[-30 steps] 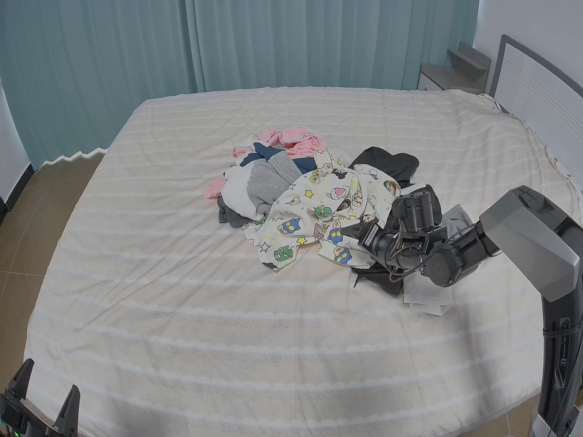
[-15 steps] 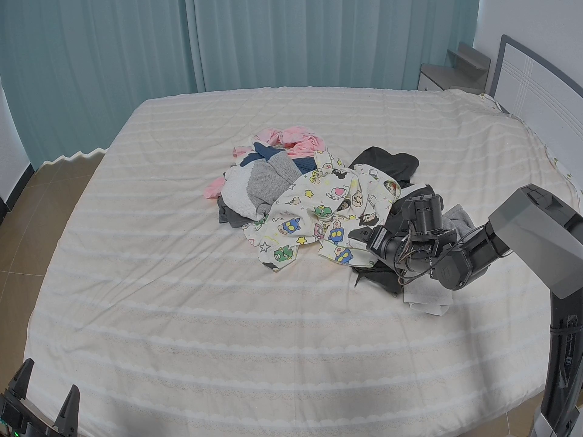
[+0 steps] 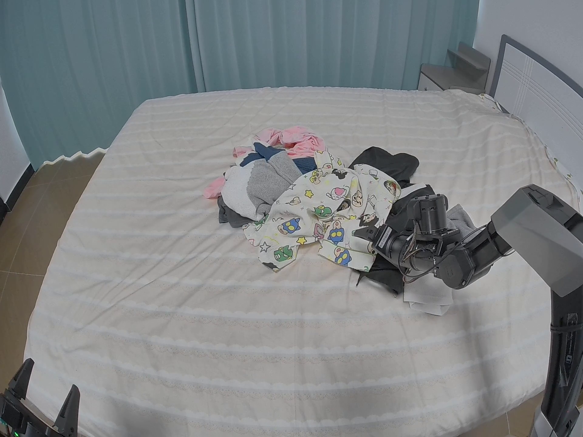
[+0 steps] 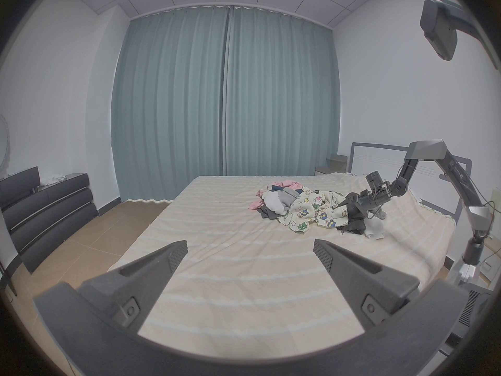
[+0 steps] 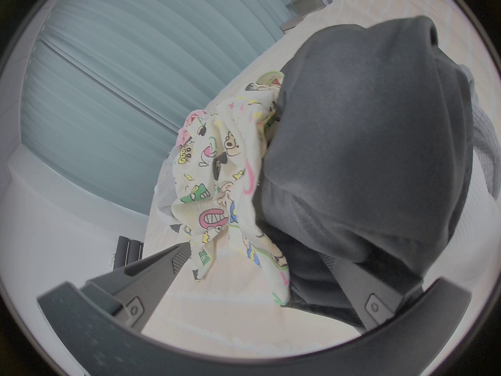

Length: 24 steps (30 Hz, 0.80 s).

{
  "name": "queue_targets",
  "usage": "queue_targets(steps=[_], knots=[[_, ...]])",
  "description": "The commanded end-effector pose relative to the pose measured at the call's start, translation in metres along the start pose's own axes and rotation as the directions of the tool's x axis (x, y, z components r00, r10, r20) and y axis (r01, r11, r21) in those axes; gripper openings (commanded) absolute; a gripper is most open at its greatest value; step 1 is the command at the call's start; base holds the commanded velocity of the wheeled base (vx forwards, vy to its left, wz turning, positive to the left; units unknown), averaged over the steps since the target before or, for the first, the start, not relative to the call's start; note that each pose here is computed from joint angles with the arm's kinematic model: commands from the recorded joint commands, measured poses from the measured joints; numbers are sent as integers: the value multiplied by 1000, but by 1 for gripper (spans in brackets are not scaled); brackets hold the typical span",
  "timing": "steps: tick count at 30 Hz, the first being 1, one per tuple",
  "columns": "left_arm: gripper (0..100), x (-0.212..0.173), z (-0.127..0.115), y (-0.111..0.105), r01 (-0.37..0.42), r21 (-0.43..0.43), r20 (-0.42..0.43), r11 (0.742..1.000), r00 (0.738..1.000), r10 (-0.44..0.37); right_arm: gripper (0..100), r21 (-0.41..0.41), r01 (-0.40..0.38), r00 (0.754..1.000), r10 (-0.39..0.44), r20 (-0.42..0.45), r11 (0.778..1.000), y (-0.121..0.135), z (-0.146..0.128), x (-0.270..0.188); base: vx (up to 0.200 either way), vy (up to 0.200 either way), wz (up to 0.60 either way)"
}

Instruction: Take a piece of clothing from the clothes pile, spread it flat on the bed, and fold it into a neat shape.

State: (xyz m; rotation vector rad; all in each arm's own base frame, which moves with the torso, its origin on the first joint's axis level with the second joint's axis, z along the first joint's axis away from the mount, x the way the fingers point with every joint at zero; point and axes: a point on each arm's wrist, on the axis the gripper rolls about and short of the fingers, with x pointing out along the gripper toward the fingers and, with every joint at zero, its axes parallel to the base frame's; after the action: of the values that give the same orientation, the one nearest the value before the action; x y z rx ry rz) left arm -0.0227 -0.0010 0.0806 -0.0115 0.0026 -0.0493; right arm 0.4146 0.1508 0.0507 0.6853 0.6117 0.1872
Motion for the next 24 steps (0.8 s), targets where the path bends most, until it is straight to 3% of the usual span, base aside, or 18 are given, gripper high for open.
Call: queue_targets(steps=[1, 6, 18, 24], knots=[[100, 0, -5, 0, 0, -1, 2, 1000, 1000, 0, 100, -9, -34, 999, 34, 6, 999, 10, -2, 2, 0, 0, 0], [100, 0, -5, 0, 0, -1, 2, 1000, 1000, 0, 100, -35, -62, 998, 62, 2, 997, 29, -18, 17, 0, 0, 0], [100, 0, -5, 0, 0, -1, 1, 1000, 1000, 0, 100, -38, -19, 999, 21, 37, 999, 24, -23, 58, 0, 0, 0], [100, 0, -5, 0, 0, -1, 2, 1000, 1000, 0, 100, -45, 106, 985, -99, 142, 993, 32, -15, 81, 0, 0, 0]])
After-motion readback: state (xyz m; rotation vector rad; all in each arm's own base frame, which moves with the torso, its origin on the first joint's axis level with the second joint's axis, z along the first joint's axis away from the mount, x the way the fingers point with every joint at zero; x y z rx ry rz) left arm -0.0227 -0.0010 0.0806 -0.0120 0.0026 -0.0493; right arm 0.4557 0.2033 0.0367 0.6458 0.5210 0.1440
